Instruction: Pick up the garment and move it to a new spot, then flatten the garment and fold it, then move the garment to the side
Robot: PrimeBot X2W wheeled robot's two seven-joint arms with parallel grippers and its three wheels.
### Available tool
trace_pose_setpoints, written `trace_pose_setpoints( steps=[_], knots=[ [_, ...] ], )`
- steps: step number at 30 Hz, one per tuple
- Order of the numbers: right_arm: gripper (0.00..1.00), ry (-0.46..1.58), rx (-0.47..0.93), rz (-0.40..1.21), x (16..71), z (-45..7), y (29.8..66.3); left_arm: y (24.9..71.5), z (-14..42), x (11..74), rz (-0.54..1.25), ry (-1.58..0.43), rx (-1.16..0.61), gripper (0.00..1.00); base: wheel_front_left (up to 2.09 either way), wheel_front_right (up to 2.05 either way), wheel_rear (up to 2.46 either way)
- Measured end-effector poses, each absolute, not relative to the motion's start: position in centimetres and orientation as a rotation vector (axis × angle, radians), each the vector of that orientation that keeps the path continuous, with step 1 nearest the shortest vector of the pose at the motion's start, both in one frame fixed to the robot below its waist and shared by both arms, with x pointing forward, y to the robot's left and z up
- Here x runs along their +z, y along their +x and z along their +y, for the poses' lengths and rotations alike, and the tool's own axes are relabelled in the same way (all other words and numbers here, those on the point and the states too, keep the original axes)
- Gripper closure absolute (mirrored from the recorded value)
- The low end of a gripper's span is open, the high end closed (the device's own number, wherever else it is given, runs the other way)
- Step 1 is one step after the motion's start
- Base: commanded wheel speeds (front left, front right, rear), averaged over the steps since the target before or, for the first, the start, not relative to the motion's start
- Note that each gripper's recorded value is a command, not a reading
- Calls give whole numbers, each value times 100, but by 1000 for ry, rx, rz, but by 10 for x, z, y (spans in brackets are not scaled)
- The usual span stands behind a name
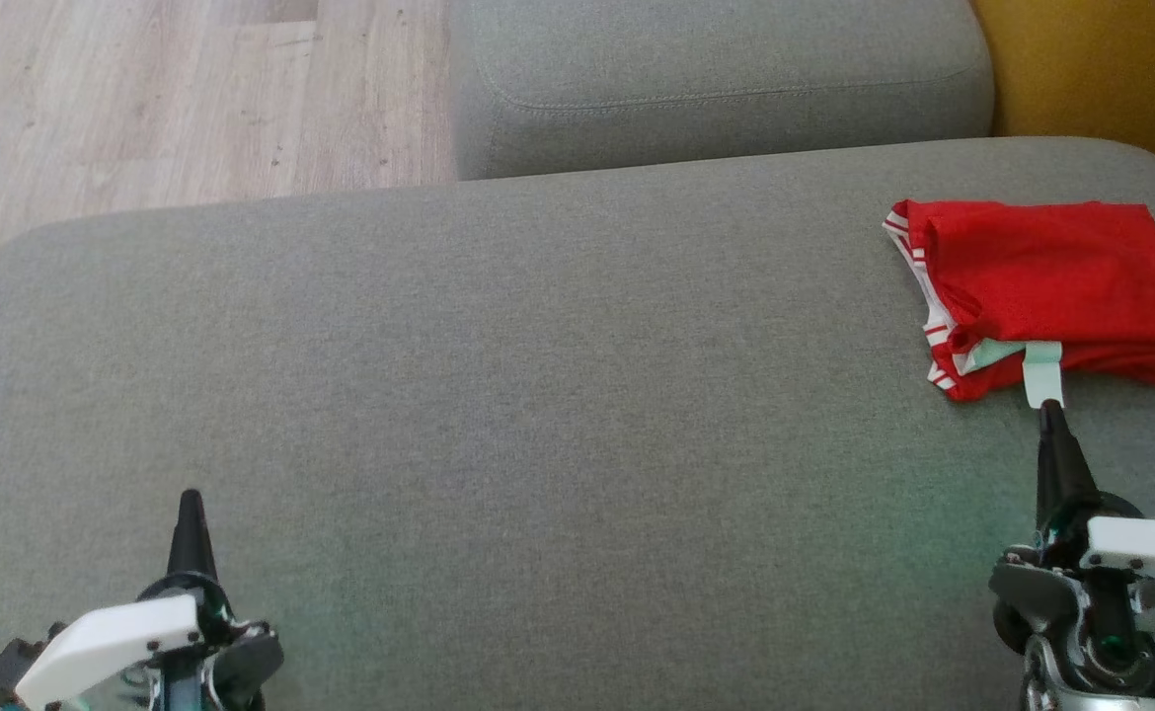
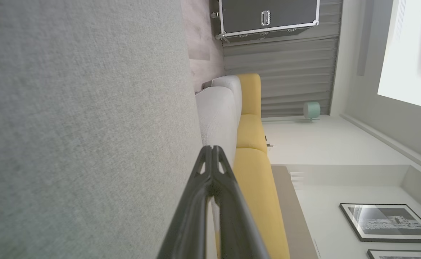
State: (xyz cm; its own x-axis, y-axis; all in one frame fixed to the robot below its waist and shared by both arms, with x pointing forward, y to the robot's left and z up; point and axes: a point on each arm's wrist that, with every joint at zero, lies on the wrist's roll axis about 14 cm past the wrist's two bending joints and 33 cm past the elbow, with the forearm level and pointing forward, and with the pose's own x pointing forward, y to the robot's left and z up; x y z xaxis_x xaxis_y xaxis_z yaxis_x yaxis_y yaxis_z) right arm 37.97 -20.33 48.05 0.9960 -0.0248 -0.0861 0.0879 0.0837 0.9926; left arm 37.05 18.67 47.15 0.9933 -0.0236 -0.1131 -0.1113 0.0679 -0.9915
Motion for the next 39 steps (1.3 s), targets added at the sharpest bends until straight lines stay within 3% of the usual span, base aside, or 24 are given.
trace_pose_setpoints(
  steps=[9, 39],
  knots=[
    [100, 1573, -71, 28, 486, -207, 381, 375, 187, 478, 94, -1573, 50, 100, 0, 0, 0],
    [100, 1573, -70, 27, 487, -207, 381, 375, 187, 478, 93, -1573, 50, 100, 0, 0, 0]
  ],
)
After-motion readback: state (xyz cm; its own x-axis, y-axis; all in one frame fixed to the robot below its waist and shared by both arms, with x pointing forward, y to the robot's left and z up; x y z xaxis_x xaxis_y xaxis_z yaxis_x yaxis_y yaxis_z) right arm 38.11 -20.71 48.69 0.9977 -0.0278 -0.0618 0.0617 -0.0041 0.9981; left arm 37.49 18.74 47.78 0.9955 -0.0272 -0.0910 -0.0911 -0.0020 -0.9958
